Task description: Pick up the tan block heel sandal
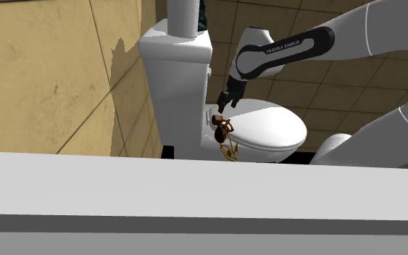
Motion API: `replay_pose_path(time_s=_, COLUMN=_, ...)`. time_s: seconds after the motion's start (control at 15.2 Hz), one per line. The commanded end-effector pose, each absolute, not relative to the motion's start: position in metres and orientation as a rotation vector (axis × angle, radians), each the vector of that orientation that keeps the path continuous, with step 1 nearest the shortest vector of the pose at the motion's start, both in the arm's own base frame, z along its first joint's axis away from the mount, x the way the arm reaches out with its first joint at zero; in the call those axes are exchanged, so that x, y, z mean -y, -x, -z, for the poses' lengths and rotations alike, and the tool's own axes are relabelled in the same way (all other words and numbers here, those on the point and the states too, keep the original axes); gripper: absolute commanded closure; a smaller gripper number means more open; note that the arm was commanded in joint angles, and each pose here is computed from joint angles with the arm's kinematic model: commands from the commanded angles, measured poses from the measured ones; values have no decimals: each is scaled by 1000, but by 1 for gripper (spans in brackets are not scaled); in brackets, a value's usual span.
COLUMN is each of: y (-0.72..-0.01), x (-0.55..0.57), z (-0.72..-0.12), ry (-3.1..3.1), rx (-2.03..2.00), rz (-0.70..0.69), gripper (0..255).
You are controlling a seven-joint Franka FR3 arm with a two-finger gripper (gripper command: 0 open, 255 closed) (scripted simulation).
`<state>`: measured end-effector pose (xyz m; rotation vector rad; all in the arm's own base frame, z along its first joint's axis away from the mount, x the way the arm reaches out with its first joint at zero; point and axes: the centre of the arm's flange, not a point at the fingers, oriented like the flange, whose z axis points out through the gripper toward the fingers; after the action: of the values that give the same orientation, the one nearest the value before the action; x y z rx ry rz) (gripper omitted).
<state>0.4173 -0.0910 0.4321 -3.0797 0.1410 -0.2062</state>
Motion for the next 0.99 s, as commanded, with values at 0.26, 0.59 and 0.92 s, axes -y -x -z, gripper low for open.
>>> replay_pose_path(time_s=0.26, y=-450, x=113, z=-373, ry=3074, rx=-173, rz=243, gripper=0)
replay_pose_path(time_s=0.59, y=-450, x=113, z=-347, ry=3074, rx=-173, rz=243, gripper=0)
replay_pose_path(time_s=0.92, y=-449, x=113, z=-338, ry=3074, rx=-173, rz=243, gripper=255)
